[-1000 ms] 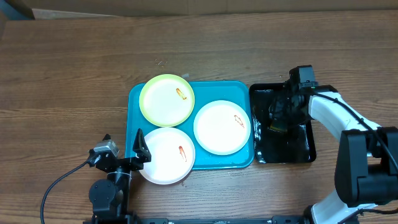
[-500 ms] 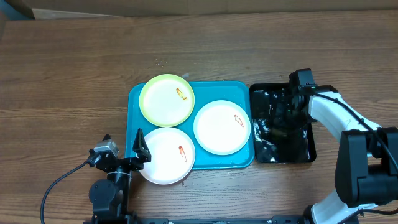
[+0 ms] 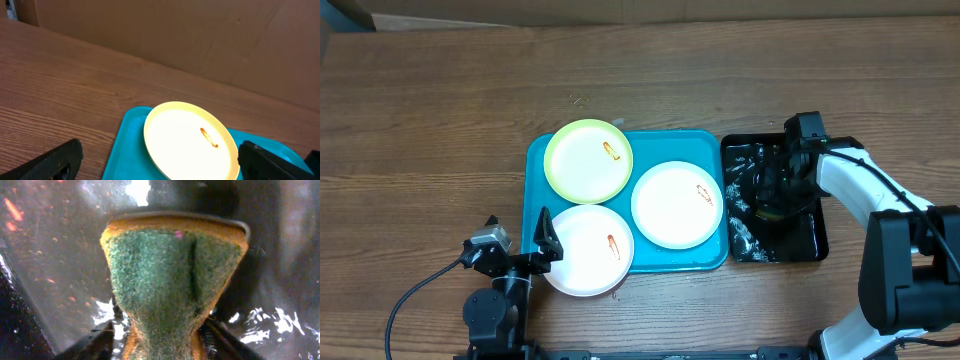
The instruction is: Clean dirty plates on tray and stack at the side
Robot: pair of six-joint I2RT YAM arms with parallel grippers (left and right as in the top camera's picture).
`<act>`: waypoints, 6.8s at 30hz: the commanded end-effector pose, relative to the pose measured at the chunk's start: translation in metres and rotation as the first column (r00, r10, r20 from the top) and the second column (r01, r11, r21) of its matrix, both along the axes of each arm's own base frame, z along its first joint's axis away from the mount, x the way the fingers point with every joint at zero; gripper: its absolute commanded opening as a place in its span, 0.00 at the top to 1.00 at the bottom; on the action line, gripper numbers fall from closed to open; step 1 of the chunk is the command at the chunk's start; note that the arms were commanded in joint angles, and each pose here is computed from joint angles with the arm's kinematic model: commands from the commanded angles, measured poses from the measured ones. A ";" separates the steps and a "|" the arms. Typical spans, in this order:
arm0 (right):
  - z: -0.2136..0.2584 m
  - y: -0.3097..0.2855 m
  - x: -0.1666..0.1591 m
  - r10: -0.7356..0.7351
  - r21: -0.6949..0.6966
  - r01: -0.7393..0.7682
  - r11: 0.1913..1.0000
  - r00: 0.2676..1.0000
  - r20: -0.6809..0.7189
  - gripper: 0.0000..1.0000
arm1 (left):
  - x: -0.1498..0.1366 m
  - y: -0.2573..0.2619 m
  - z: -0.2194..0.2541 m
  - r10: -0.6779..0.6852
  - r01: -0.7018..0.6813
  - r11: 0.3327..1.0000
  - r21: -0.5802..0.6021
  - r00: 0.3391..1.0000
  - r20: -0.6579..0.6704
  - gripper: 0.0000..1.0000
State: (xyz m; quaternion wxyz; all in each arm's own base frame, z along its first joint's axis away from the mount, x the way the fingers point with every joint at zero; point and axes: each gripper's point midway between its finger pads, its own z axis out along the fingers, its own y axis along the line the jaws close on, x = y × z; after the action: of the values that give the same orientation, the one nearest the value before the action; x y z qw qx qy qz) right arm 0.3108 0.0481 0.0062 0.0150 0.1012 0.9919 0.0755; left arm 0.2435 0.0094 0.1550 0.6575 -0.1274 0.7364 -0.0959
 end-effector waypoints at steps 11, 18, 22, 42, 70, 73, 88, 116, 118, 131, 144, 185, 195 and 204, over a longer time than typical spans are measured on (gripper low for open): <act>0.025 -0.017 0.047 -0.006 -0.110 0.024 0.994 0.987 0.162 0.27 | 0.000 0.000 -0.001 0.001 -0.002 1.000 0.020 1.000 0.002 0.00; 0.009 -0.017 0.041 -0.006 -0.106 0.024 0.994 0.986 0.168 0.37 | 0.000 0.000 -0.001 0.001 -0.001 1.000 0.020 1.000 0.002 0.00; 0.006 -0.017 0.039 -0.006 -0.106 0.024 0.994 0.986 0.169 0.91 | 0.000 0.000 -0.001 0.001 -0.001 1.000 0.020 1.000 0.002 0.00; 0.032 -0.008 0.033 0.002 -0.063 0.003 0.998 0.996 0.087 0.00 | 0.000 0.000 -0.001 0.001 -0.002 1.000 0.020 1.000 0.002 0.00; 0.032 -0.009 0.033 0.000 -0.063 0.006 0.998 0.996 0.086 0.00 | 0.000 0.000 -0.001 0.001 -0.001 1.000 0.020 1.000 0.002 0.00; 0.032 -0.009 0.033 0.000 -0.063 0.006 0.998 0.996 0.086 0.00 | 0.000 0.000 -0.001 0.001 -0.001 1.000 0.020 1.000 0.002 0.00; 0.032 -0.009 0.033 0.000 -0.063 0.006 0.998 0.996 0.086 0.00 | 0.000 0.000 -0.001 0.001 -0.001 1.000 0.020 1.000 0.002 0.00; 0.032 -0.009 0.033 0.000 -0.063 0.006 0.998 0.996 0.086 0.00 | 0.000 0.000 -0.001 0.001 -0.001 1.000 0.020 1.000 0.002 0.00; 0.032 -0.009 0.033 0.000 -0.063 0.006 0.998 0.996 0.086 0.00 | 0.000 0.000 -0.001 0.001 -0.001 1.000 0.020 1.000 0.002 0.00; 0.032 -0.009 0.033 0.000 -0.063 0.006 0.998 0.996 0.086 0.00 | 0.000 0.000 -0.001 0.001 -0.001 1.000 0.020 1.000 0.002 0.00; 0.032 -0.009 0.033 0.000 -0.063 0.006 0.998 0.996 0.086 0.00 | 0.000 0.000 -0.001 0.001 -0.001 1.000 0.020 1.000 0.002 0.00; 0.032 -0.009 0.033 0.000 -0.063 0.006 0.998 0.996 0.086 0.00 | 0.000 0.000 -0.001 0.001 -0.001 1.000 0.020 1.000 0.002 0.00; 0.032 -0.009 0.033 0.000 -0.063 0.006 0.998 0.996 0.086 0.00 | 0.000 0.000 -0.001 0.001 -0.001 1.000 0.020 1.000 0.002 0.00; 0.032 -0.009 0.033 0.000 -0.063 0.006 0.998 0.996 0.086 0.00 | 0.000 0.000 -0.001 0.001 -0.001 1.000 0.020 1.000 0.002 0.00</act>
State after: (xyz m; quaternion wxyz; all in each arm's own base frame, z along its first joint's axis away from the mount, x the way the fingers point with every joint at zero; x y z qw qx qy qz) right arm 0.3344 0.0370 0.0297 0.0440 0.0997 0.9931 0.0425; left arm 0.2435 0.0094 0.1549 0.6574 -0.1274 0.7365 -0.0959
